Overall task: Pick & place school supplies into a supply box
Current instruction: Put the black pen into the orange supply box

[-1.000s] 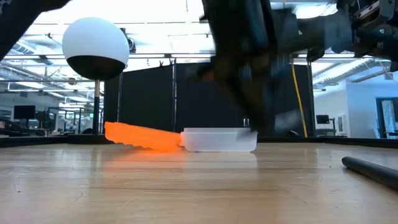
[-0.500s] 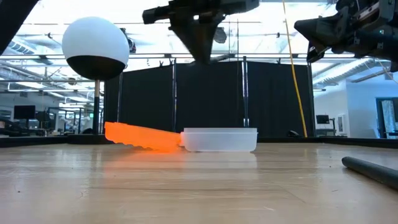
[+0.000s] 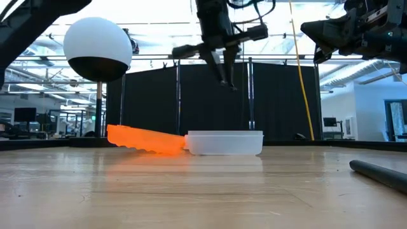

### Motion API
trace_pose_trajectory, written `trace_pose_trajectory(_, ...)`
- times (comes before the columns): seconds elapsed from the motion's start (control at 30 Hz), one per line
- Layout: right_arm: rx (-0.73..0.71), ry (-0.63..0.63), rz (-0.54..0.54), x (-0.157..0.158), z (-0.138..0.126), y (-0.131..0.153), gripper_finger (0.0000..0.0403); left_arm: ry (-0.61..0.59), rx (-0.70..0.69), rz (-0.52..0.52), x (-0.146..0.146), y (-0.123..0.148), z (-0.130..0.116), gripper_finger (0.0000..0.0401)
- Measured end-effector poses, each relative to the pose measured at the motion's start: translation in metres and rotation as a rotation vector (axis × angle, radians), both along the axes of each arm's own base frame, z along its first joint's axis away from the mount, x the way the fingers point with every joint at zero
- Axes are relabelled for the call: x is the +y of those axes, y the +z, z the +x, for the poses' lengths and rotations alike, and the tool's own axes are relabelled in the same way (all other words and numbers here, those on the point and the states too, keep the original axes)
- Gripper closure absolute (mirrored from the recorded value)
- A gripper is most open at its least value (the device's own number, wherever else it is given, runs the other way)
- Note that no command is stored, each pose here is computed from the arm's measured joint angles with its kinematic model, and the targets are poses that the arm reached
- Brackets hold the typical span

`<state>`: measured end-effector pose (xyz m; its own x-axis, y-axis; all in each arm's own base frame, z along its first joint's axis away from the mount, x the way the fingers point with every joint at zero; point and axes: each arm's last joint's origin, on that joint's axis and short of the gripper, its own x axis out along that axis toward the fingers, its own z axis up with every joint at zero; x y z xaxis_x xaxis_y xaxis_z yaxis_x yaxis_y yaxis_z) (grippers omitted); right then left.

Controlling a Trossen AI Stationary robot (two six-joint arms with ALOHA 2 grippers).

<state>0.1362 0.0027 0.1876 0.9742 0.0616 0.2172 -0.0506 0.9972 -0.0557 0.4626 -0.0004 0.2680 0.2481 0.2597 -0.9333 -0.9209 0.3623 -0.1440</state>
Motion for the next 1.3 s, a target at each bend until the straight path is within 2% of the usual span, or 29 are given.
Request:
trace_pose_trajectory(0.17, -0.001, 0.001, 0.006, 0.000, 0.000, 0.000, 0.0403, 0.067, 0.020, -0.013, 0.009, -0.007, -0.002, 0.0372)
trace_pose_trajectory(0.3, 0.010, 0.002, 0.009, 0.000, 0.000, -0.001, 0.0403, 0.124, 0.073, -0.038, 0.007, -0.036, -0.004, 0.0372)
trace_pose_trajectory(0.43, 0.031, 0.009, 0.040, 0.000, 0.001, -0.003, 0.0403, 0.147, 0.074, -0.104, 0.008, -0.070, -0.004, 0.0374)
trace_pose_trajectory(0.57, 0.033, 0.013, 0.062, 0.000, 0.001, -0.003, 0.0403, 0.167, 0.090, -0.107, 0.012, -0.087, -0.006, 0.0374)
trace_pose_trajectory(0.97, 0.029, 0.013, 0.059, 0.000, 0.000, -0.002, 0.0403, 0.182, 0.112, -0.098, 0.028, -0.092, -0.010, 0.0377)
trace_pose_trajectory(1.3, 0.033, 0.017, 0.079, 0.000, 0.001, -0.003, 0.0403, 0.115, 0.129, -0.128, 0.021, -0.093, -0.009, 0.0299)
